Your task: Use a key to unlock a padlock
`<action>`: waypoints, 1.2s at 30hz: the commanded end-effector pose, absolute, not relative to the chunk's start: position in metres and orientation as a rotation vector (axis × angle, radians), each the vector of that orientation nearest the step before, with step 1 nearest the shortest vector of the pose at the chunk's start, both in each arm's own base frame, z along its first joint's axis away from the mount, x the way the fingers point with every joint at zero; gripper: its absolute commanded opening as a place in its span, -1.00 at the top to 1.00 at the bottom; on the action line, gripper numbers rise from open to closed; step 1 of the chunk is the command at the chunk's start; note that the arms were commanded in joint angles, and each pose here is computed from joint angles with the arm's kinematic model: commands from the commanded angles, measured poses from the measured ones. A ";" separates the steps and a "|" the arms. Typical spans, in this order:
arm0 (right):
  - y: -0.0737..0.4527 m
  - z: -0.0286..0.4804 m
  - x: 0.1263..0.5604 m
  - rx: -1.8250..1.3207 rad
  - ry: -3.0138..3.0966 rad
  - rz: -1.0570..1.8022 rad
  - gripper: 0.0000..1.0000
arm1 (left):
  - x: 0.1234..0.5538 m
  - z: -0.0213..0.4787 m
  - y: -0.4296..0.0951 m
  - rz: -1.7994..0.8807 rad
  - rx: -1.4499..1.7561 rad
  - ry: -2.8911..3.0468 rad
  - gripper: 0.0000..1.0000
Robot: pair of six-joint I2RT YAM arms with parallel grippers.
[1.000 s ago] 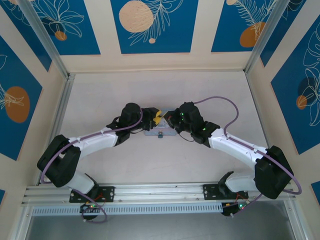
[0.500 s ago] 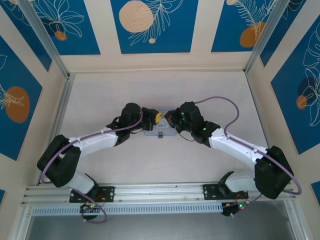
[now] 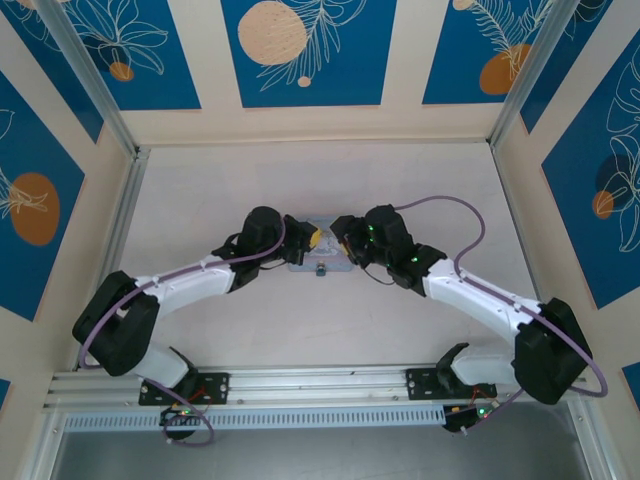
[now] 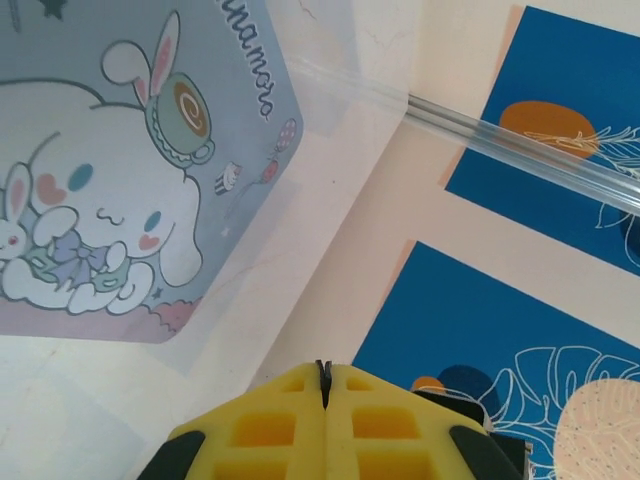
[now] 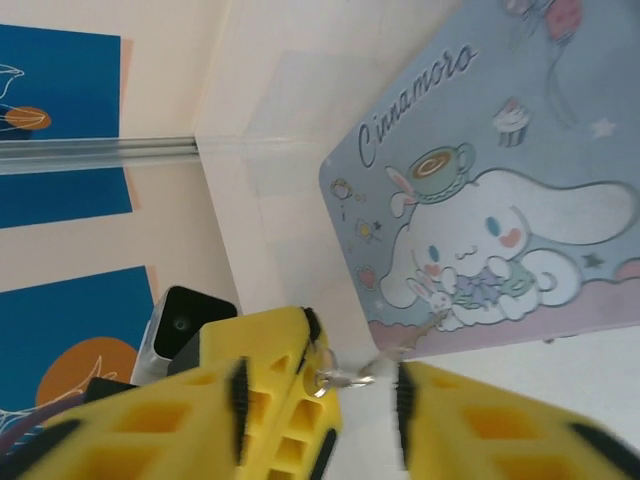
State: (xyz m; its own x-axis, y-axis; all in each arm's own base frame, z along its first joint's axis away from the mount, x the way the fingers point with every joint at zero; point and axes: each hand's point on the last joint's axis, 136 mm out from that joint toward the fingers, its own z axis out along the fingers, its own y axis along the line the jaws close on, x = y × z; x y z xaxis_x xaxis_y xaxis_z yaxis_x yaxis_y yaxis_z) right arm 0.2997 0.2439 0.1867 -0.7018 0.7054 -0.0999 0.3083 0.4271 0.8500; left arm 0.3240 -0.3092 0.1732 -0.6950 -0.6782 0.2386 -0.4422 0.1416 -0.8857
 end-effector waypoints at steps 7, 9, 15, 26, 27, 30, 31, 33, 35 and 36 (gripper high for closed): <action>0.194 0.195 0.276 0.730 2.214 1.194 -0.10 | 0.334 0.235 -0.311 -1.318 -0.256 2.152 1.00; 0.195 0.204 0.278 0.651 2.180 1.273 -0.08 | 0.333 0.249 -0.316 -1.288 -0.101 2.104 1.00; 0.212 0.243 0.292 0.405 2.036 1.525 -0.02 | 0.332 0.276 -0.325 -1.281 0.105 1.983 1.00; 0.247 0.282 0.316 0.185 1.924 1.755 0.19 | 0.330 0.305 -0.329 -1.337 0.153 1.864 1.00; 0.249 0.282 0.318 0.185 1.916 1.772 0.20 | 0.330 0.306 -0.328 -1.338 0.145 1.860 1.00; 0.253 0.282 0.319 0.181 1.901 1.806 0.24 | 0.332 0.304 -0.324 -1.333 0.108 1.852 1.00; 0.254 0.281 0.319 0.184 1.900 1.810 0.25 | 0.333 0.303 -0.323 -1.330 0.094 1.853 1.00; 0.256 0.282 0.317 0.180 1.897 1.814 0.26 | 0.336 0.301 -0.321 -1.331 0.062 1.849 1.00; 0.257 0.281 0.315 0.181 1.896 1.812 0.28 | 0.338 0.299 -0.320 -1.339 0.034 1.844 1.00; 0.257 0.280 0.316 0.187 1.898 1.809 0.28 | 0.339 0.299 -0.320 -1.345 0.020 1.841 1.00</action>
